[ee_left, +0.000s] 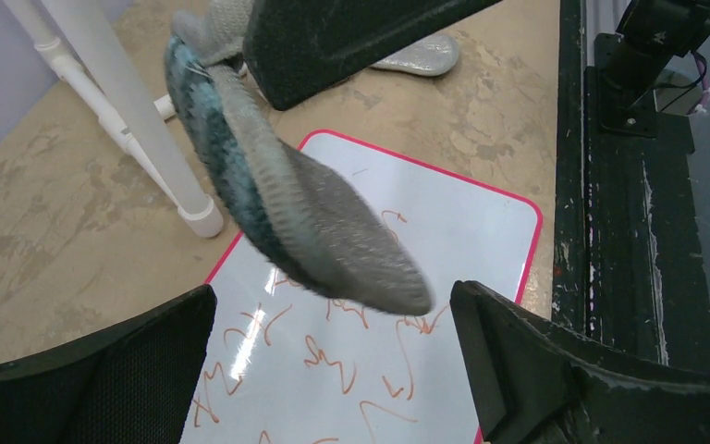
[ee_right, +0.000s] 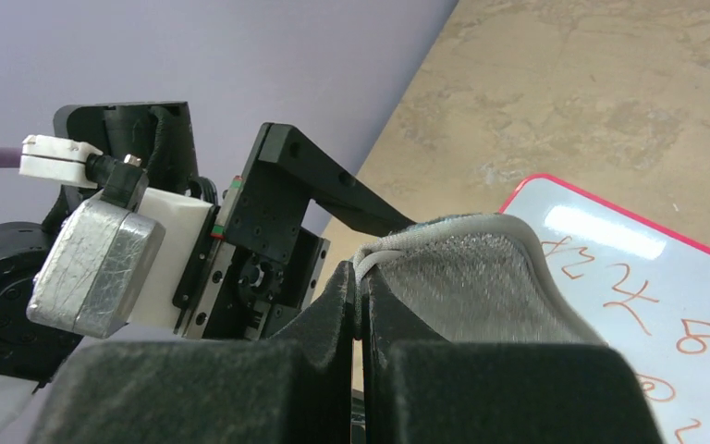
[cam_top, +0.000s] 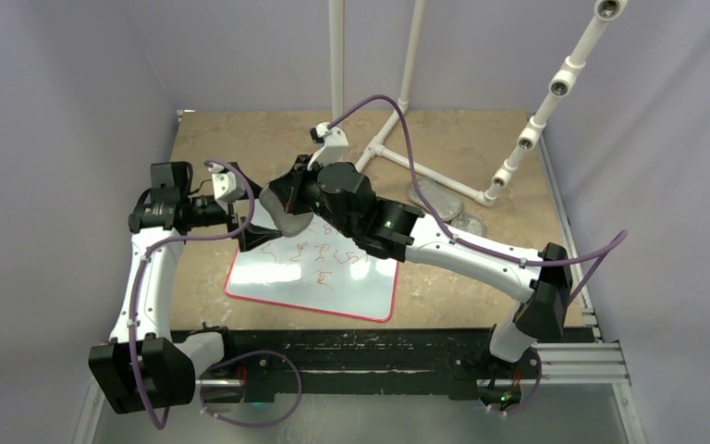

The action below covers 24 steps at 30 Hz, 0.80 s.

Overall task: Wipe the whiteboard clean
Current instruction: Pick up the whiteboard eraser from the center of the board.

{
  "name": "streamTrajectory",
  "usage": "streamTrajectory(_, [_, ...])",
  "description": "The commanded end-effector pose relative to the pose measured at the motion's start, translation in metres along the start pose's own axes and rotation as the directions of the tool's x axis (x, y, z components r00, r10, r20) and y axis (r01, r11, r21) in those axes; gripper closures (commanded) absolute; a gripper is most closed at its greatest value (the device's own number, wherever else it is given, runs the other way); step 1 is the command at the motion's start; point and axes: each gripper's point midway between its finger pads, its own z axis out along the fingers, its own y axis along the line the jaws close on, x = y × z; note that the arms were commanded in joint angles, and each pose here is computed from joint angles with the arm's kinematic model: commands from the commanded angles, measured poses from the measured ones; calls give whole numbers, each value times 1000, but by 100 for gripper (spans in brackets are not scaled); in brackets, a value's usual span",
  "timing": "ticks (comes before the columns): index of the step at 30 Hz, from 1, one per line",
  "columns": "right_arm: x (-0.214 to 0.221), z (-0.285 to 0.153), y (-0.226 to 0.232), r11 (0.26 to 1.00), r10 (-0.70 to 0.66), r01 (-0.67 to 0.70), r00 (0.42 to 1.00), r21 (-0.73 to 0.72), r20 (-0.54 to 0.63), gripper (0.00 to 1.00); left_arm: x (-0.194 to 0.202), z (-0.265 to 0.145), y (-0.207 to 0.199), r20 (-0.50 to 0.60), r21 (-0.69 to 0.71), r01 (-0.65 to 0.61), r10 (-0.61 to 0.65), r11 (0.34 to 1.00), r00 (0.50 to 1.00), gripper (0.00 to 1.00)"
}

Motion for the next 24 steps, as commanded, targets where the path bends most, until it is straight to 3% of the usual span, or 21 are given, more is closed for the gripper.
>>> streamTrajectory(1, [-22, -7, 29, 994, 63, -60, 997, -93, 32, 100, -13, 1, 5, 47, 13, -49, 48, 999, 998, 1])
streamTrajectory(6, [-16, -4, 42, 984, 97, -94, 995, -151, 11, 100, -17, 2, 17, 58, -22, -37, 39, 999, 998, 1])
streamTrajectory(11, [-10, 3, 37, 988, 99, -97, 995, -118, 6, 100, -52, -6, 82, 83, -280, -31, 56, 960, 995, 2])
streamTrajectory(13, [-5, 3, 36, 988, 98, -99, 995, -115, -14, 100, -53, -8, 96, 33, -303, -18, 29, 953, 999, 3])
streamTrajectory(16, [-13, 4, 34, 989, 114, -112, 993, -101, 14, 100, -43, -6, 108, 0, -325, 55, -58, 944, 998, 15])
streamTrajectory(19, [-19, 5, 35, 986, 138, -135, 990, -102, 31, 100, -21, -1, 100, -12, -320, 105, -115, 942, 993, 29])
streamTrajectory(24, [-23, 15, 24, 976, 194, -192, 981, -106, 6, 100, 8, 12, 58, -15, -230, 169, -177, 958, 984, 29])
